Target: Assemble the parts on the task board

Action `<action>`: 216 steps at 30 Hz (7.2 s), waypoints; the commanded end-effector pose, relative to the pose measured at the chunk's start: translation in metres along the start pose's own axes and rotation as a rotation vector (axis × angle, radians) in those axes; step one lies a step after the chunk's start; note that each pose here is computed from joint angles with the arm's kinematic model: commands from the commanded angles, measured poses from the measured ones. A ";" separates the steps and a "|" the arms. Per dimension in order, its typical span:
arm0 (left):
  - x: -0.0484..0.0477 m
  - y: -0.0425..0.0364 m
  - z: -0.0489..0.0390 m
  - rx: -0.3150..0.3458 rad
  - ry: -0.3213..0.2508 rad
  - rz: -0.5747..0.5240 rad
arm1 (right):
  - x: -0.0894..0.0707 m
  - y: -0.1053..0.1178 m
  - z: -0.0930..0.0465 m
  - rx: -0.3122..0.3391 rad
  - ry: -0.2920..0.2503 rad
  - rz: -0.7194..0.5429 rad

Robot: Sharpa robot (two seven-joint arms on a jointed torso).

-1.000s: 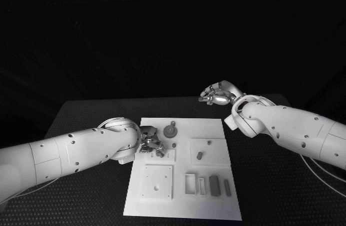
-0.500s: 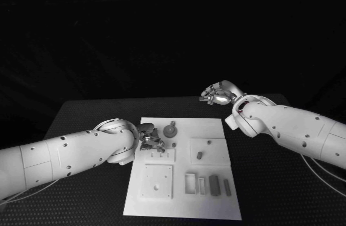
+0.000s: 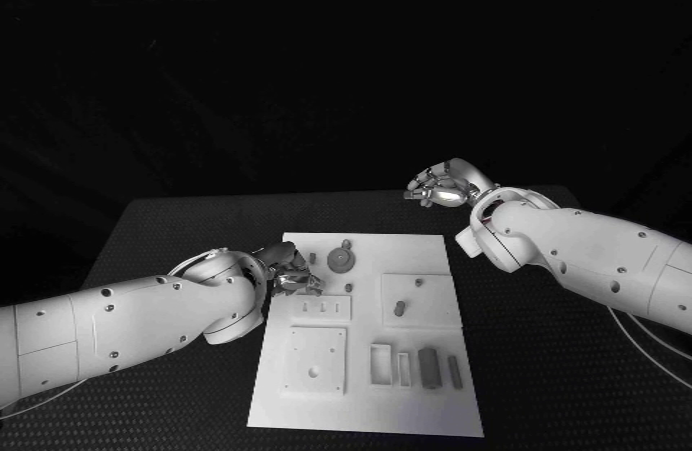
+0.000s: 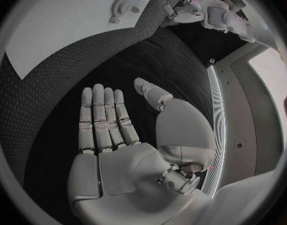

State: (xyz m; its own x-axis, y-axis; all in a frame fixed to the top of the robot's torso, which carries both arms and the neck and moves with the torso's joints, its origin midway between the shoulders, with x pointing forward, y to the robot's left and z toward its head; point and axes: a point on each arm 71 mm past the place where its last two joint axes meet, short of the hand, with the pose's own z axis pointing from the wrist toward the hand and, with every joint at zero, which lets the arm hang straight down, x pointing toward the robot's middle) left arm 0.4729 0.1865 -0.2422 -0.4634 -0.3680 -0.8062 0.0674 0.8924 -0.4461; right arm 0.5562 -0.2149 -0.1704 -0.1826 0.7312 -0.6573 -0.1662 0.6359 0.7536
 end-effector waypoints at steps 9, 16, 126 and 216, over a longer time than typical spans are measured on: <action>0.0030 0.0001 -0.0076 0.044 -0.105 -0.019 | 0.000 -0.001 0.000 -0.006 0.006 0.000; 0.0090 -0.0029 -0.0074 0.043 -0.080 -0.011 | 0.002 -0.001 0.001 -0.005 0.010 0.002; 0.0339 -0.0016 0.0044 0.048 -0.050 0.128 | 0.003 0.000 0.000 -0.007 0.015 0.005; 0.0491 -0.0153 0.0089 0.057 0.098 0.243 | 0.006 -0.001 0.001 -0.005 0.024 0.007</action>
State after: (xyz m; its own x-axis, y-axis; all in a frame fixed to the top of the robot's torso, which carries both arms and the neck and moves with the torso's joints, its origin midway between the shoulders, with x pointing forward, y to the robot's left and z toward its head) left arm 0.4614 0.1527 -0.2697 -0.4529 -0.1630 -0.8765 0.2285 0.9291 -0.2908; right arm 0.5564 -0.2129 -0.1744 -0.1930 0.7332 -0.6520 -0.1592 0.6323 0.7582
